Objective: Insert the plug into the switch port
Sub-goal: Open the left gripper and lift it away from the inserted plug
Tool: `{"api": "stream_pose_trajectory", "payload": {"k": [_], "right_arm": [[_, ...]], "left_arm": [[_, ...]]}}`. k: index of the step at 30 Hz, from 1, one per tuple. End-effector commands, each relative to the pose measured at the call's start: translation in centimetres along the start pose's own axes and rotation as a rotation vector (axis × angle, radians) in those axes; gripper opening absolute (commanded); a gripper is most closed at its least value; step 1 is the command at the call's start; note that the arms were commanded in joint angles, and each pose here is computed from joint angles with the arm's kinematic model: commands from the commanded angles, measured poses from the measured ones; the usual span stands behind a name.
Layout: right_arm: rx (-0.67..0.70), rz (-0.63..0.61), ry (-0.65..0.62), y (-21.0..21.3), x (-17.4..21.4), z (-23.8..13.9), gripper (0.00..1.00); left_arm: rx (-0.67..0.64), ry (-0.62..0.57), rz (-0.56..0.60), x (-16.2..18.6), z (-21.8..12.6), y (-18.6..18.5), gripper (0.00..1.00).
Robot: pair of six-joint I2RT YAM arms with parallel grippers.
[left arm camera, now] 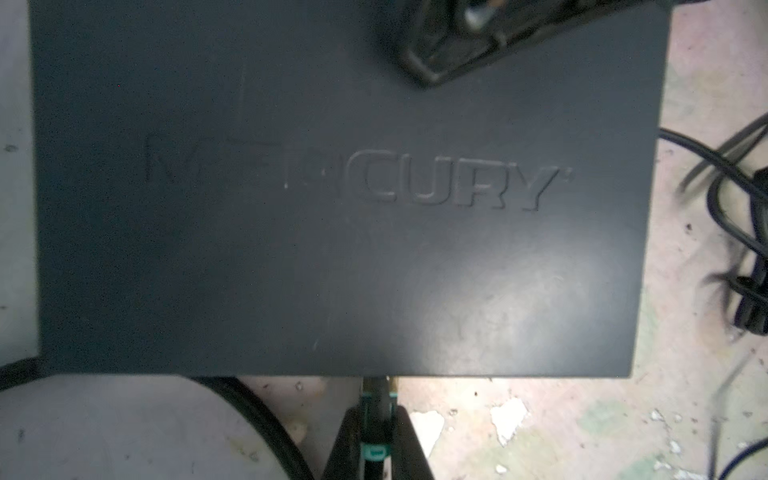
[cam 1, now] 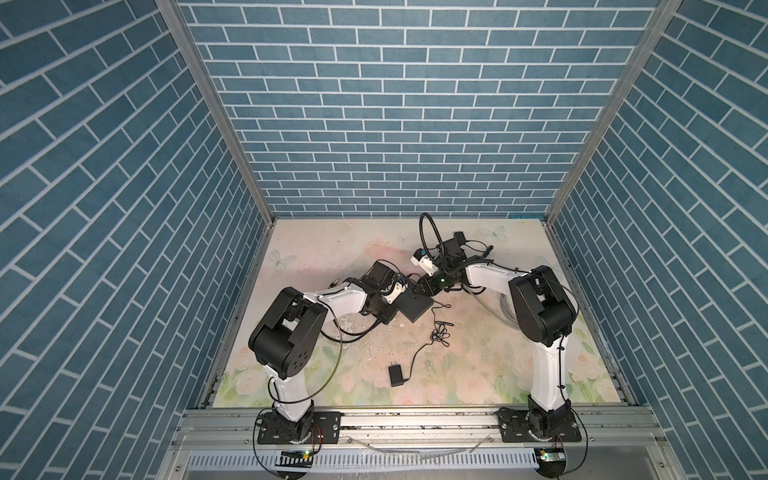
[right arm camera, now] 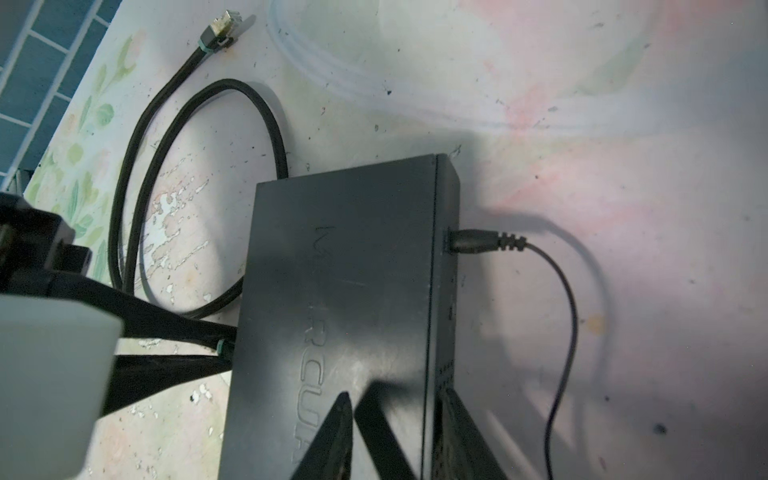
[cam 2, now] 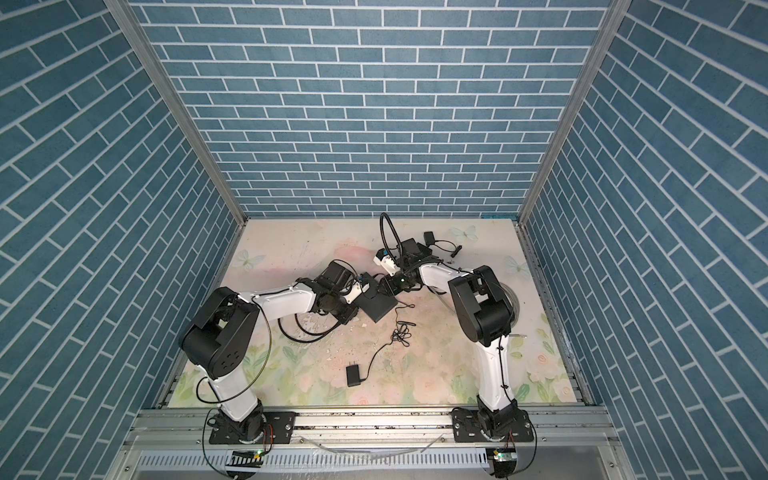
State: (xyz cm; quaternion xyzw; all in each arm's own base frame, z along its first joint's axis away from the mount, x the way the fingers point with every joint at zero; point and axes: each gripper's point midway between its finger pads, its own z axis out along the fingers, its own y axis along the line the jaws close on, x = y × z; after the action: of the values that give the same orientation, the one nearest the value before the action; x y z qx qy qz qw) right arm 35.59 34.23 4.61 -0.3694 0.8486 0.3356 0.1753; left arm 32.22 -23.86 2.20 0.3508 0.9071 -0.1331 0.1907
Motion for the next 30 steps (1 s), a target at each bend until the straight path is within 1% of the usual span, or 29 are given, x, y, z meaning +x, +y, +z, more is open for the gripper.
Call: {"api": "stream_pose_trajectory", "payload": {"k": [1,5,6,9,11,14,16,17,18,19,20,21,23,25,26,28,30], "right_arm": [[-0.63,0.1,0.336,18.4,8.2,2.9,0.35],[-0.507,0.127,0.272,16.4,5.5,4.5,0.35],[-0.463,0.148,0.251,15.6,4.9,4.8,0.35],[-0.357,0.221,0.183,13.3,3.4,5.7,0.37],[-0.327,0.245,0.146,12.5,2.6,5.9,0.37],[-0.292,0.276,0.102,11.1,0.9,6.2,0.37],[-0.272,0.281,0.08,10.4,0.1,5.9,0.37],[-0.265,0.28,0.069,10.0,-0.2,5.4,0.37],[-0.253,0.286,0.058,9.5,-0.5,4.8,0.38],[-0.246,0.294,0.047,8.9,-0.6,4.3,0.38],[-0.237,0.304,0.036,8.3,-0.7,3.5,0.38],[-0.223,0.311,0.025,7.6,-0.9,2.7,0.38],[-0.205,0.312,0.011,6.8,-0.9,1.4,0.38],[-0.188,0.3,0.004,6.6,-1.0,0.1,0.38],[-0.18,0.292,-0.001,6.5,-1.1,-0.6,0.39],[-0.167,0.286,-0.026,6.4,-1.4,-2.0,0.41],[-0.143,0.287,-0.062,6.1,-1.3,-4.0,0.46]], "left_arm": [[-0.069,-0.558,0.101,-14.8,-4.4,2.1,0.0],[-0.045,-0.447,0.096,-12.5,-4.5,3.9,0.01],[-0.037,-0.422,0.092,-11.9,-4.6,4.4,0.03],[-0.073,-0.384,0.055,-10.8,-5.0,6.9,0.1],[-0.08,-0.369,0.043,-10.4,-5.1,8.1,0.16],[-0.036,-0.38,-0.002,-10.6,-5.4,9.2,0.28],[-0.008,-0.358,0.014,-10.5,-5.8,8.8,0.38],[0.008,-0.339,0.032,-10.2,-6.0,8.3,0.46],[0.025,-0.327,0.055,-9.7,-6.5,7.8,0.62],[0.029,-0.318,0.066,-9.3,-6.8,7.6,0.73],[0.03,-0.312,0.078,-8.7,-7.3,7.4,0.95],[0.028,-0.31,0.071,-8.2,-7.7,7.5,1.0],[0.03,-0.334,0.047,-7.6,-8.8,7.8,1.0],[-0.019,-0.384,-0.029,-7.5,-9.9,9.4,1.0],[-0.07,-0.418,-0.088,-7.6,-10.6,10.7,1.0],[-0.216,-0.482,-0.209,-7.6,-12.2,13.9,1.0],[-0.357,-0.563,-0.33,-7.0,-14.0,16.8,1.0]]}}
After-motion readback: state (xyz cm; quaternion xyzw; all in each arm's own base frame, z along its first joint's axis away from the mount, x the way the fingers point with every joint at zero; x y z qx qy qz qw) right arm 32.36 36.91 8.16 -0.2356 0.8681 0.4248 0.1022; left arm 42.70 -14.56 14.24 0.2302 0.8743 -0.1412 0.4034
